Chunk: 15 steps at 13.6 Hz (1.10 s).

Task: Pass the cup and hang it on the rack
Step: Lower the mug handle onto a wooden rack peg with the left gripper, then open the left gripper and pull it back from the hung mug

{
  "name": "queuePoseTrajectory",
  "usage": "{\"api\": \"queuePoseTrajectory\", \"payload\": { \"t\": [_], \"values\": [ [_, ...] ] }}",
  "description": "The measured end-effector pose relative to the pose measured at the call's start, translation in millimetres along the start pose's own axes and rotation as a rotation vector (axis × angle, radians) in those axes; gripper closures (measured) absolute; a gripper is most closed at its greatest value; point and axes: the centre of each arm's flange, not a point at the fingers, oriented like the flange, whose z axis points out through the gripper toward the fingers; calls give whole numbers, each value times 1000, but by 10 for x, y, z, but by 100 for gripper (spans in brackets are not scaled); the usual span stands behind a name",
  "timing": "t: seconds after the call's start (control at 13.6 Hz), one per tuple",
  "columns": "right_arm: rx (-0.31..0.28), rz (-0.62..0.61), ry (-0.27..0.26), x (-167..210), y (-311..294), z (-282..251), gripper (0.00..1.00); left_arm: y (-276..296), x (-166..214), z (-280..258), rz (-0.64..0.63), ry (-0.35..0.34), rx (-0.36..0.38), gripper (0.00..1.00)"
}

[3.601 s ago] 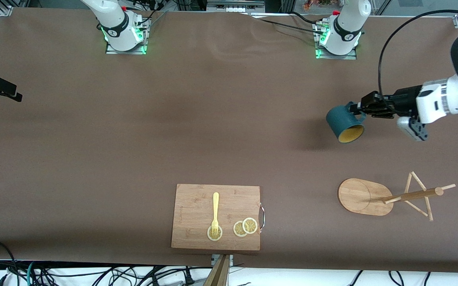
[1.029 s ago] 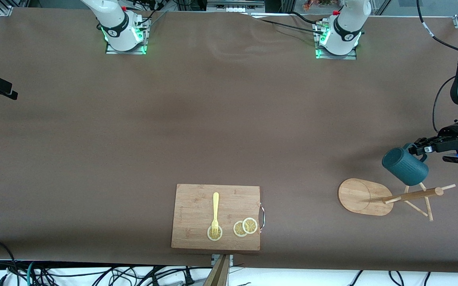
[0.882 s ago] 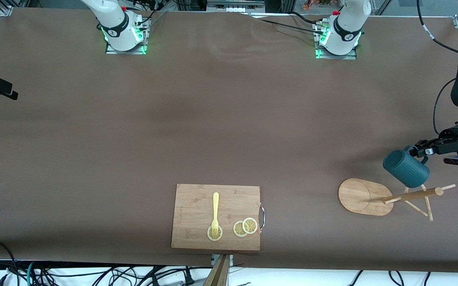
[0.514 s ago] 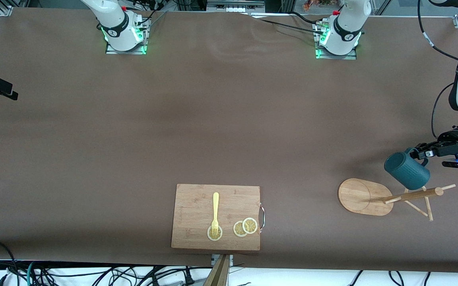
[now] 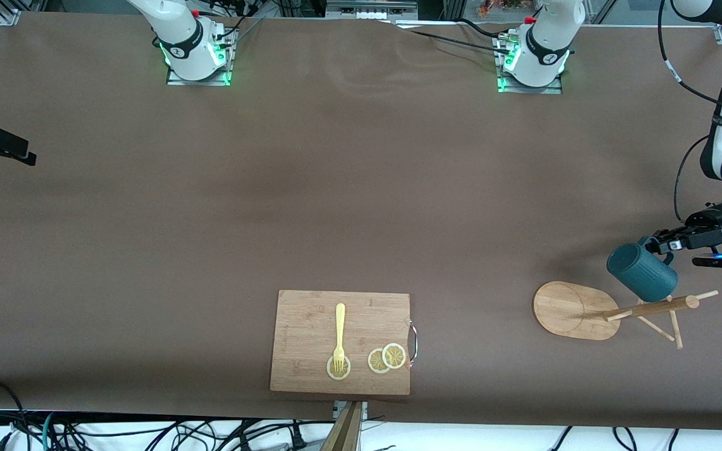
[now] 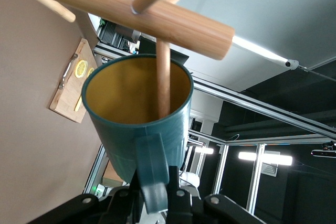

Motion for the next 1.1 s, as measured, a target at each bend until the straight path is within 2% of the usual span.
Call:
{"api": "queuePoseTrajectory", "payload": {
  "t": [0.51,0.73,1.1],
  "values": [
    [-28,-55,9,112,-284,-1,0,-121,28,-98,-6,13,-21,79],
    [-30,-47,-8,86,-230,12,0,-169,39,-99,-12,11,-26,77],
    [-7,-39,-142,-71,-212,120,0,-208,41,-142,-13,15,-25,26]
  ]
}}
